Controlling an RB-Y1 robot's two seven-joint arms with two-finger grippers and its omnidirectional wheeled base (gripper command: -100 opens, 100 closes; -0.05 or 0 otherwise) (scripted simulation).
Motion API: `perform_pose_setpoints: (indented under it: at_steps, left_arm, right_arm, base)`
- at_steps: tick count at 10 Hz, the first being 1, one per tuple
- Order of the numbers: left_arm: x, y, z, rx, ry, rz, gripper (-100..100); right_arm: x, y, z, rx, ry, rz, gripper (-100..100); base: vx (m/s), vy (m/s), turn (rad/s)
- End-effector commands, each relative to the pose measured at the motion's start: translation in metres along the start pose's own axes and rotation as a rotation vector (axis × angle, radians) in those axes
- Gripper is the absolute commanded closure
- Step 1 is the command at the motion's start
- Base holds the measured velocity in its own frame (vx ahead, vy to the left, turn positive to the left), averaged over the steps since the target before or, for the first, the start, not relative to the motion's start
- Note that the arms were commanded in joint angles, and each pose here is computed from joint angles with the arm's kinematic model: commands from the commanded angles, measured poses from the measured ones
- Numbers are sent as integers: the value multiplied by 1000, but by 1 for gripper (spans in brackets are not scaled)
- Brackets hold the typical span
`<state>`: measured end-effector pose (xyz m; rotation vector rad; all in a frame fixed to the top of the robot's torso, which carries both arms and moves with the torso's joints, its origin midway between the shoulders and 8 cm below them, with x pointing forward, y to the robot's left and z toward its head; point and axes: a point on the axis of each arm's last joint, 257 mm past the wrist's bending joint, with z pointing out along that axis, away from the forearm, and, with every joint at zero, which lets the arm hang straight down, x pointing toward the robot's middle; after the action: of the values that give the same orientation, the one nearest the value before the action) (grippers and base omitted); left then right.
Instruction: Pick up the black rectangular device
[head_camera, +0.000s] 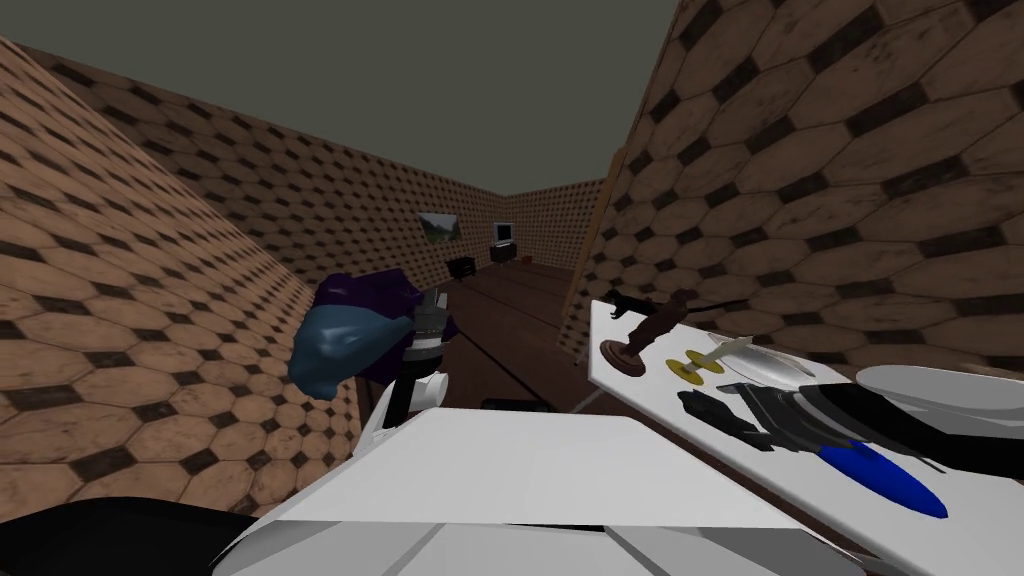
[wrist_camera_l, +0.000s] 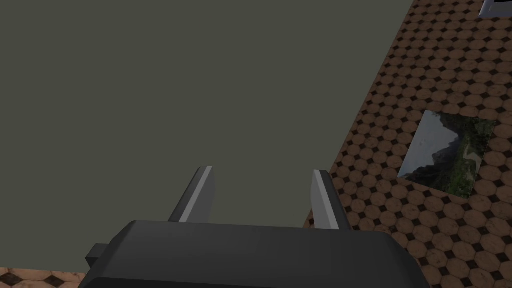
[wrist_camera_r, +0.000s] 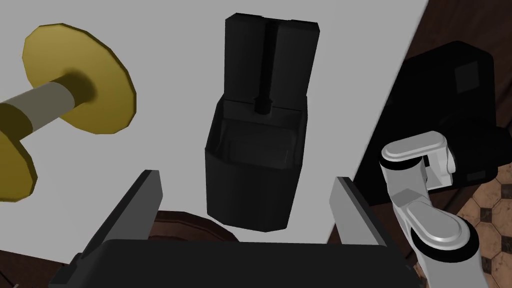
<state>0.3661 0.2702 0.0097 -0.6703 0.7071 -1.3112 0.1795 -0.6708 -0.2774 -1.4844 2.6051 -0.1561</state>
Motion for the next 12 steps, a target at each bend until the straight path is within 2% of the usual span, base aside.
perform_pose_setpoints:
  at_steps: [1, 2, 3, 4, 6, 7, 8, 12]
  left_arm:
    - [0, 0, 0, 0, 0, 0, 0]
    - [0, 0, 0, 0, 0, 0, 0]
    - [0, 0, 0, 0, 0, 0, 0]
    - [0, 0, 0, 0, 0, 0, 0]
    - [0, 0, 0, 0, 0, 0, 0]
    - [0, 0, 0, 0, 0, 0, 0]
    - [0, 0, 0, 0, 0, 0, 0]
    - [0, 0, 0, 0, 0, 0, 0]
  right_arm:
    - [5, 26, 14, -53, 4, 10, -100]
    - [3, 12, 10, -29, 4, 3, -100]
    - [4, 14, 11, -35, 4, 5, 0]
    - [9, 23, 22, -33, 4, 16, -100]
    - [14, 32, 34, -33, 5, 27, -100]
    - [12, 30, 29, -36, 4, 24, -100]
    - [13, 30, 29, -35, 4, 24, 100]
    - [13, 31, 30, -36, 4, 24, 100]
  base:
    - [95, -39, 69]
    - [45, -18, 20]
    - [8, -4, -1]
    - [15, -9, 87]
    - [20, -15, 68]
    - [7, -6, 11]
    - [-2, 1, -15]
    - [0, 0, 0]
